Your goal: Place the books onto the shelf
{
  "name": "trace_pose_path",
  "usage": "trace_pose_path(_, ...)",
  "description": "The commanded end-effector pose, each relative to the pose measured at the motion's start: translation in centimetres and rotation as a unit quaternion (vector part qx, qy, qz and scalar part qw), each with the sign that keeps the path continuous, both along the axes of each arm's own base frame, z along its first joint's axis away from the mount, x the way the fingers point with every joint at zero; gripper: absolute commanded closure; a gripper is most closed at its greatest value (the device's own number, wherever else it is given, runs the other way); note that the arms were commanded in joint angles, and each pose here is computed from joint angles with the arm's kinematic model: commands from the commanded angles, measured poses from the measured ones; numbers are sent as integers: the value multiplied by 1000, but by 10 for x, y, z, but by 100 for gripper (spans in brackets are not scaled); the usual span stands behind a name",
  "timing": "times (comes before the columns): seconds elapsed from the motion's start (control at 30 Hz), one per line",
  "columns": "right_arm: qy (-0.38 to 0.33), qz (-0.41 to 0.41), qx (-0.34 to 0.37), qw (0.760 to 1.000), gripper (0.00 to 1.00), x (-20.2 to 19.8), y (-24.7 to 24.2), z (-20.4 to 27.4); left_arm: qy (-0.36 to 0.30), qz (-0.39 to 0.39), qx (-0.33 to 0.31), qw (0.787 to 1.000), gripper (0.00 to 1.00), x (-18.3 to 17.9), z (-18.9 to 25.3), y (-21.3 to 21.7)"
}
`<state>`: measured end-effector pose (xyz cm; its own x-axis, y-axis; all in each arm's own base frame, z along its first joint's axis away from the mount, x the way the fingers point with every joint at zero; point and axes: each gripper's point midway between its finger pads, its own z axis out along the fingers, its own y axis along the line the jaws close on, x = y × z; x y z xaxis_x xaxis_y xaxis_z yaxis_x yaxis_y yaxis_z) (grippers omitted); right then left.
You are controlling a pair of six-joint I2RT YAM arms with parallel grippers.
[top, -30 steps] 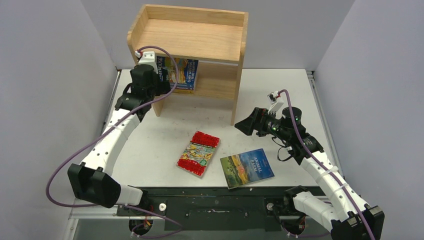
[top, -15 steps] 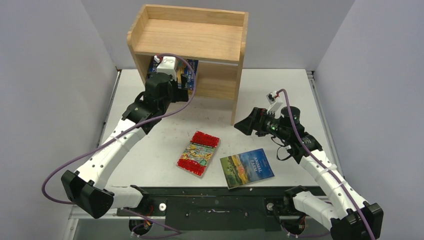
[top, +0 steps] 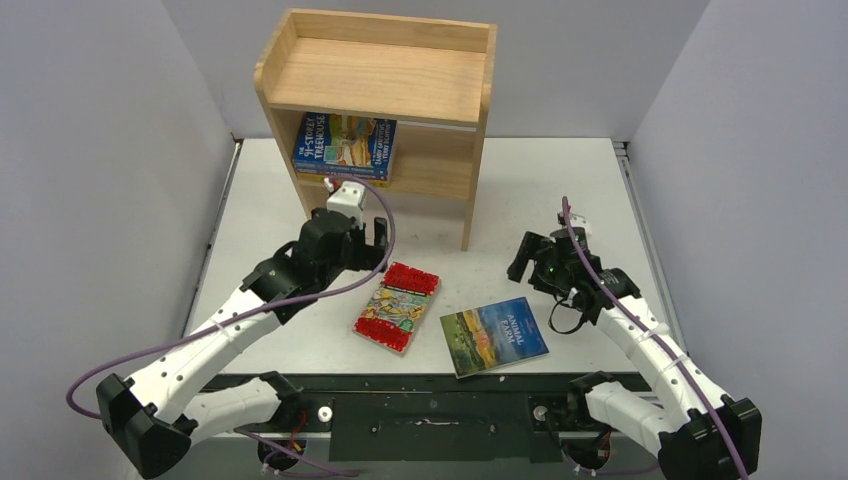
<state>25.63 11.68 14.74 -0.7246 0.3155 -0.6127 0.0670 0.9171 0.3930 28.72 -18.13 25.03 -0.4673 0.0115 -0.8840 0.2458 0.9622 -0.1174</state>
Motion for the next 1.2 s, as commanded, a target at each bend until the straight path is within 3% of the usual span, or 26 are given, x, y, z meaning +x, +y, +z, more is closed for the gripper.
trace_pose_path(0.0,93,-106,-113,984,10,-34,-58,-46,64,-77,-59,993,14,-41,-39,-34)
trace_pose_path(0.17,138,-170,-112,969,10,-60,-72,-60,104,-137,-75,982,5,-75,-82,-65)
trace_pose_path(0.3,191,-203,-52,959,10,-81,-59,-85,123,-154,-82,977,0,-81,-94,-73)
trace_pose_path(0.57,228,-259,-23,938,10,-106,-61,-117,143,-159,-51,975,4,-82,-109,-72)
trace_pose_path(0.77,255,-239,60,935,10,-111,-31,-134,159,-183,-63,968,4,-83,-112,-88)
trace_pose_path(0.9,207,-199,167,943,10,-83,4,-124,156,-184,-65,968,4,-79,-112,-93)
trace_pose_path(1.03,71,-133,237,960,10,-19,28,-75,156,-197,-75,965,4,-78,-110,-102)
trace_pose_path(1.1,20,-105,216,970,10,11,27,-52,156,-203,-80,963,4,-77,-109,-107)
trace_pose_path(1.17,30,-111,151,982,10,28,9,-45,155,-206,-82,963,4,-75,-107,-111)
